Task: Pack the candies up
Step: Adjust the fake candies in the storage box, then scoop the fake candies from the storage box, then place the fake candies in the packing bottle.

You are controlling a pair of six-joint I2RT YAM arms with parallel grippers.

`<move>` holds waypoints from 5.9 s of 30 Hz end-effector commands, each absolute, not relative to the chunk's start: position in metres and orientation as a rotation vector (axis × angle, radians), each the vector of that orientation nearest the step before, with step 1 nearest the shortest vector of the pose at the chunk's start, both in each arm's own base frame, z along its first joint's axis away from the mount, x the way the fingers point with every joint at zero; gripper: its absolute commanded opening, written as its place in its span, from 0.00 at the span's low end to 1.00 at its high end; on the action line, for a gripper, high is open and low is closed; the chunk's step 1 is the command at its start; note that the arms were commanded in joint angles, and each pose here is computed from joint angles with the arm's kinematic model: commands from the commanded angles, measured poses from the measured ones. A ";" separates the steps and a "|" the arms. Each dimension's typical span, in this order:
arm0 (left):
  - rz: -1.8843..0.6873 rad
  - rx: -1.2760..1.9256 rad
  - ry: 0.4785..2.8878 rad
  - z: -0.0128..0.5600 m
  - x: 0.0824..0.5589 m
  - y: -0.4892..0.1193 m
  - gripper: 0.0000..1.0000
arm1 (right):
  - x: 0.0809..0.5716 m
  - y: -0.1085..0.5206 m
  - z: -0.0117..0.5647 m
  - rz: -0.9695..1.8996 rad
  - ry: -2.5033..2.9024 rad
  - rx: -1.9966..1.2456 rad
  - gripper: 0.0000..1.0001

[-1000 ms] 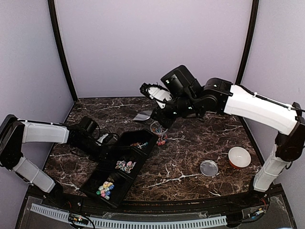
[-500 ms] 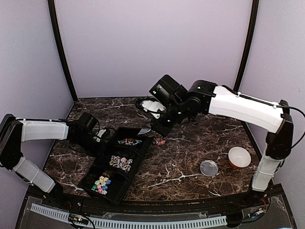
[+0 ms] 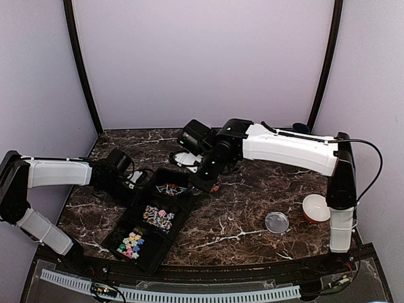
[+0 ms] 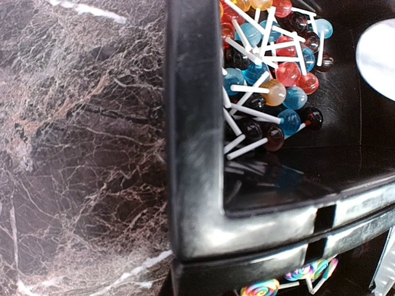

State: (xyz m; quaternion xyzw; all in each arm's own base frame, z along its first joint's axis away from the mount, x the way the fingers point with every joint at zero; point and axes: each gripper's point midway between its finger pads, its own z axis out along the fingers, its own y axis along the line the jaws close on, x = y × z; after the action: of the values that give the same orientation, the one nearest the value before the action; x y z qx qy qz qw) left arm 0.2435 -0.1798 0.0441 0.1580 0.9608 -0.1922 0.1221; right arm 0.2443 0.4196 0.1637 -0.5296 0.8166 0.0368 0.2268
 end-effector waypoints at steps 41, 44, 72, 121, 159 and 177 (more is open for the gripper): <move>-0.580 0.540 2.706 0.071 0.243 -0.196 0.00 | 0.218 0.483 0.005 0.561 2.046 -1.865 0.00; -0.601 0.539 2.698 0.073 0.241 -0.198 0.00 | 0.226 0.488 0.005 0.618 2.019 -1.734 0.00; -0.607 0.485 2.685 0.077 0.247 -0.191 0.00 | 0.245 0.473 0.047 0.683 1.691 -1.301 0.00; -0.583 0.460 2.666 0.081 0.250 -0.186 0.00 | 0.264 0.450 0.121 0.683 1.471 -0.999 0.00; -0.570 0.452 2.667 0.082 0.251 -0.185 0.00 | 0.259 0.402 0.196 0.583 1.380 -0.874 0.00; -0.547 0.441 2.658 0.084 0.253 -0.182 0.00 | 0.254 0.327 0.191 0.360 1.708 -0.855 0.00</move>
State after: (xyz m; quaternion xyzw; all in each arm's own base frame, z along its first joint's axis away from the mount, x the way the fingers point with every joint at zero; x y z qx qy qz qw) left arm 0.2428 -0.1702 0.0572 0.1618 0.9617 -0.1591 0.1534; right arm 0.2524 0.3445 0.1941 -0.3812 0.6998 0.1762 0.5778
